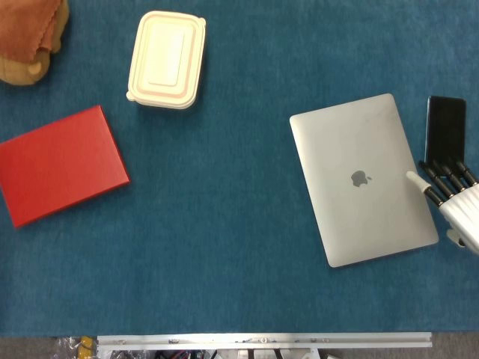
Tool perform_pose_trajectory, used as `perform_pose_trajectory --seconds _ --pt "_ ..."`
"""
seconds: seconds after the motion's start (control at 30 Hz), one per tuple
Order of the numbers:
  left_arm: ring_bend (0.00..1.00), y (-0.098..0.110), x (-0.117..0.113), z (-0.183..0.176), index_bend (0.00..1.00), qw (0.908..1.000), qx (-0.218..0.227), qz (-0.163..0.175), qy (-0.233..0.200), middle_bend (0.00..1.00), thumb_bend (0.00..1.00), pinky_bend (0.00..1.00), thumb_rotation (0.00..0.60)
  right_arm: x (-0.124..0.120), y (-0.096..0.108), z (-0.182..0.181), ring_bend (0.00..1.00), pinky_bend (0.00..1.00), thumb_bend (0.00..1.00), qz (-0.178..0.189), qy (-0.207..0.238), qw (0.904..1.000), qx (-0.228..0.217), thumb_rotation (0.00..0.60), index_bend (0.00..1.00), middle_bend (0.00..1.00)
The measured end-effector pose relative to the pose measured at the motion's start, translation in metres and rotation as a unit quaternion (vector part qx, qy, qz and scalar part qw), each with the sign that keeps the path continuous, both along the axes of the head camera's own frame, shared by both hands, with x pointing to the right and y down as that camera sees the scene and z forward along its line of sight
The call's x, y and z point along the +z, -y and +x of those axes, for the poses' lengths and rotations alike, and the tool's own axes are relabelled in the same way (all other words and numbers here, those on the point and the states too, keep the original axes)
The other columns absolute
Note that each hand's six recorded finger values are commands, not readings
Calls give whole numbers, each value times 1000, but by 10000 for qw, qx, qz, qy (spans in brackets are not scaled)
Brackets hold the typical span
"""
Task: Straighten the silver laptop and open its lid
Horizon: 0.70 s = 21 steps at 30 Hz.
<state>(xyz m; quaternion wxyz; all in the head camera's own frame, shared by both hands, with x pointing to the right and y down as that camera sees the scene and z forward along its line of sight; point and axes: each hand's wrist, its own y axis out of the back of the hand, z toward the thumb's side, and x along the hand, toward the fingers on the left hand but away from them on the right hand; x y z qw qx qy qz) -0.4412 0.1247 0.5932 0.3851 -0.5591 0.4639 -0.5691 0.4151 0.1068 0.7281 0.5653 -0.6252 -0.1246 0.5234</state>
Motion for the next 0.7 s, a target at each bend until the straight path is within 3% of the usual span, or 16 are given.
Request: perform_pose_trajectory --seconds 0.7 --pt "0 -1 -1 -5 9 10000 -37 26 18 0 138 0 600 15 -1 -14 0 16 0 -33 102 9998 -151 600 0 0"
